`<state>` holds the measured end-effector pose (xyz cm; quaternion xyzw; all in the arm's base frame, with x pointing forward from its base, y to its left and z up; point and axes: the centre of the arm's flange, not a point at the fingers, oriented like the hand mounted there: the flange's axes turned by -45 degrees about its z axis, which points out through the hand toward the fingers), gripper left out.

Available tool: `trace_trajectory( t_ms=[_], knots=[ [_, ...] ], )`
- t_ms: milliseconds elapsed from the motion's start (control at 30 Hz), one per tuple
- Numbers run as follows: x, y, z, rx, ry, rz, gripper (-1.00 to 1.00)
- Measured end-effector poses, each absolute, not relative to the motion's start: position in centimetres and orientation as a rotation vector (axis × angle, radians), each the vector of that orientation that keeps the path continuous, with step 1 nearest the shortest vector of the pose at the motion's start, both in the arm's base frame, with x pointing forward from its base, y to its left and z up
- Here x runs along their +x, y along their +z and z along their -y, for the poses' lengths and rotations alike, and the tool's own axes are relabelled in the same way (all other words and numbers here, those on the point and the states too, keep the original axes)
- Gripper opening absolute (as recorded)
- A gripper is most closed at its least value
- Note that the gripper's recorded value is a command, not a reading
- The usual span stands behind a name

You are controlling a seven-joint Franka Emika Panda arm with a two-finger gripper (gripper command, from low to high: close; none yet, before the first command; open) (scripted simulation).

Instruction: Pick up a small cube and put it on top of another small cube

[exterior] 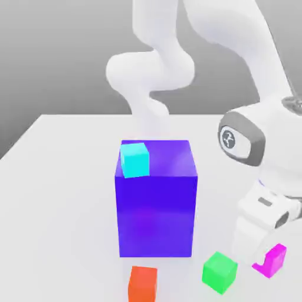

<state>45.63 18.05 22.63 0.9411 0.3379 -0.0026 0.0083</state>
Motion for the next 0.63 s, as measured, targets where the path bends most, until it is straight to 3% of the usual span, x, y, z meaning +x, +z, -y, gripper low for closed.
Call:
trace_trajectory(
  t_ms=[100,233,267,467,633],
  knots=[
    [44.5,23.4,-14.9,2.952,-0.003,-1.067,-1.0],
    [44.3,19.0,-14.3,2.954,-0.001,-1.068,-1.0],
    [44.3,18.2,-14.2,2.954,-0.001,-1.068,1.0],
    [44.3,17.8,-14.2,2.954,0.0,-1.069,1.0],
    [44.3,22.8,-14.2,2.954,0.0,-1.068,1.0]
  ],
)
